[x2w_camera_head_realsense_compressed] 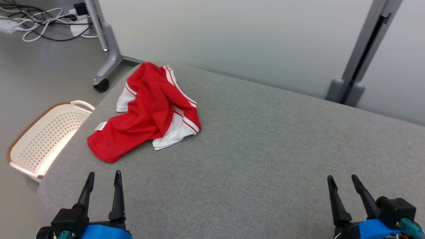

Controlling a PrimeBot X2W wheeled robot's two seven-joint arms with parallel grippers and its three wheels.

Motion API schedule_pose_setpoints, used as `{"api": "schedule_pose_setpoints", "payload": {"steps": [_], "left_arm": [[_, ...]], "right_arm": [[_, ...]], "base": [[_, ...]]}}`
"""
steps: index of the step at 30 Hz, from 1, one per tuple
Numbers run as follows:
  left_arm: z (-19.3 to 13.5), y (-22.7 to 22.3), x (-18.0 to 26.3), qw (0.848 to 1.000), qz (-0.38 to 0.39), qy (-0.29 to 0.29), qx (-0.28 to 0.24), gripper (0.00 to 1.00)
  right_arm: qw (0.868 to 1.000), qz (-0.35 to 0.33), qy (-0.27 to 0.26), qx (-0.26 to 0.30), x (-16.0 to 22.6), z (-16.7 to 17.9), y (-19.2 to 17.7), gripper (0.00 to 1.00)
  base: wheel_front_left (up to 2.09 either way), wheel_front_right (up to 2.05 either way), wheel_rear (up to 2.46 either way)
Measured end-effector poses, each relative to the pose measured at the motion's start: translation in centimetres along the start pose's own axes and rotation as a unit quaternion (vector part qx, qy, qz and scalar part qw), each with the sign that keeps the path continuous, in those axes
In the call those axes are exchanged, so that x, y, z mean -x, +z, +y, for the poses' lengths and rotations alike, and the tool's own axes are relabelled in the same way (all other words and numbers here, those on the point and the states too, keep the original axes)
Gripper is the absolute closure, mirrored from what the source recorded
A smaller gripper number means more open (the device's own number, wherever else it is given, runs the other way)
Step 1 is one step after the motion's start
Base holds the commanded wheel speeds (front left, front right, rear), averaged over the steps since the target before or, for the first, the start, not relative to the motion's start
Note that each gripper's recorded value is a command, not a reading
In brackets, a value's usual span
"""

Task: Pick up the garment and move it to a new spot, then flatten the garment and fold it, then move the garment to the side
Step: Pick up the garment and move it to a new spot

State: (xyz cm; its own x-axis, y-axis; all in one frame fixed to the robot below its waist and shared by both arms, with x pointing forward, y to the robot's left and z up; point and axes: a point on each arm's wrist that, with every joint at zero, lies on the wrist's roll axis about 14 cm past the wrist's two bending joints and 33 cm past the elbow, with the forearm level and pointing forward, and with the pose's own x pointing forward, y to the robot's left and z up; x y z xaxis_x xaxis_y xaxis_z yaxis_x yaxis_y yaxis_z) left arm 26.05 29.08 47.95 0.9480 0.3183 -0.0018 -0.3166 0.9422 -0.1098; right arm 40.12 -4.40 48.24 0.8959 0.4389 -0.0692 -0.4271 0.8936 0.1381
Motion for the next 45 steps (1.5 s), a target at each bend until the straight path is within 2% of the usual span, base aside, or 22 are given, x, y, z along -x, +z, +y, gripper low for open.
{"api": "schedule_pose_setpoints", "payload": {"steps": [7,22,28,35,39,45], "left_arm": [[1.8,0.2,1.2,1.0,-0.003,0.027,-0.003,0.0],[1.6,-0.1,1.0,1.0,0.005,0.024,0.003,0.0],[0.2,4.2,-2.8,1.0,-0.008,-0.008,-0.004,0.0],[0.7,7.5,-8.3,0.999,0.044,-0.013,-0.002,0.0],[1.9,7.5,-12.2,0.995,0.098,0.006,0.0,0.0],[1.7,5.5,-18.1,0.986,0.164,0.014,0.03,0.0]], "right_arm": [[1.0,0.009,0.028,0.0,-0.9,1.8,-0.7,0.0],[1.0,0.015,0.026,-0.005,-0.8,1.7,-1.1,0.0],[1.0,0.016,0.022,-0.005,-0.8,1.4,-1.1,0.0],[1.0,0.024,0.014,-0.012,-1.3,0.5,-1.8,0.0],[0.999,0.035,0.006,-0.016,-1.9,-0.4,-2.6,0.0],[0.998,0.056,-0.013,-0.02,-2.8,-2.5,-4.2,0.0]], "base": [[0.0,0.0,0.0],[0.0,0.0,0.0],[0.0,0.0,0.0],[0.0,0.0,0.0],[0.0,0.0,0.0],[0.0,0.0,0.0]]}}
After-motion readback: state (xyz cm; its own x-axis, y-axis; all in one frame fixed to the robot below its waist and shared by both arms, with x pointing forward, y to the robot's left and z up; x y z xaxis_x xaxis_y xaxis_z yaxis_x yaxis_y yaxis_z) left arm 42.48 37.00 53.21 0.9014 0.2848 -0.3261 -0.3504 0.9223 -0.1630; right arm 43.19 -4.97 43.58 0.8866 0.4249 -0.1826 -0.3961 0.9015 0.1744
